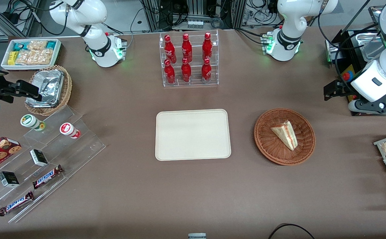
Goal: Place sandwich from basket to tray
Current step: 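Move the left gripper over the wicker basket above the sandwich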
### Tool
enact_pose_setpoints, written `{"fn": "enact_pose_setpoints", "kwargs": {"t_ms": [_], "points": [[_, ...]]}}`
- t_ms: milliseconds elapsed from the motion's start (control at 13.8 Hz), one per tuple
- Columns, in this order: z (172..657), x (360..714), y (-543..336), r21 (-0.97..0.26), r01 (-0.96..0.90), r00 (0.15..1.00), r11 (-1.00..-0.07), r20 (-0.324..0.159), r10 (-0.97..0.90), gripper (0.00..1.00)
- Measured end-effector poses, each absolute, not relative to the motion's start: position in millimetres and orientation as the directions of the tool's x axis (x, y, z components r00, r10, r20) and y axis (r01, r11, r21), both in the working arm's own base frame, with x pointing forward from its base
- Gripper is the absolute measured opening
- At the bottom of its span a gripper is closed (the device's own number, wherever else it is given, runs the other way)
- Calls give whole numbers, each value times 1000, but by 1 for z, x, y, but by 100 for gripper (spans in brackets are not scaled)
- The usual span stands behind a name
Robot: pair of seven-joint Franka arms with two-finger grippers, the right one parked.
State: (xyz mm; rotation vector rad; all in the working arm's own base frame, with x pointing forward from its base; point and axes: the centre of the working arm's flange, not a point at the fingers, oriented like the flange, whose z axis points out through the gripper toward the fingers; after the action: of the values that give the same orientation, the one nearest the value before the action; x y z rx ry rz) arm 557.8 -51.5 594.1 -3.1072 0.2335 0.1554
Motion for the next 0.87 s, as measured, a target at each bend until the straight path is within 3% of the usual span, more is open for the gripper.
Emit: {"fn": "enact_pose_setpoints", "kwargs": {"t_ms": [435,871], "points": [[566,571,-57,-11,-160,982,-987,-105,-158,100],[472,578,-63,-8,-164,982,-986,-91,-163,100]]}}
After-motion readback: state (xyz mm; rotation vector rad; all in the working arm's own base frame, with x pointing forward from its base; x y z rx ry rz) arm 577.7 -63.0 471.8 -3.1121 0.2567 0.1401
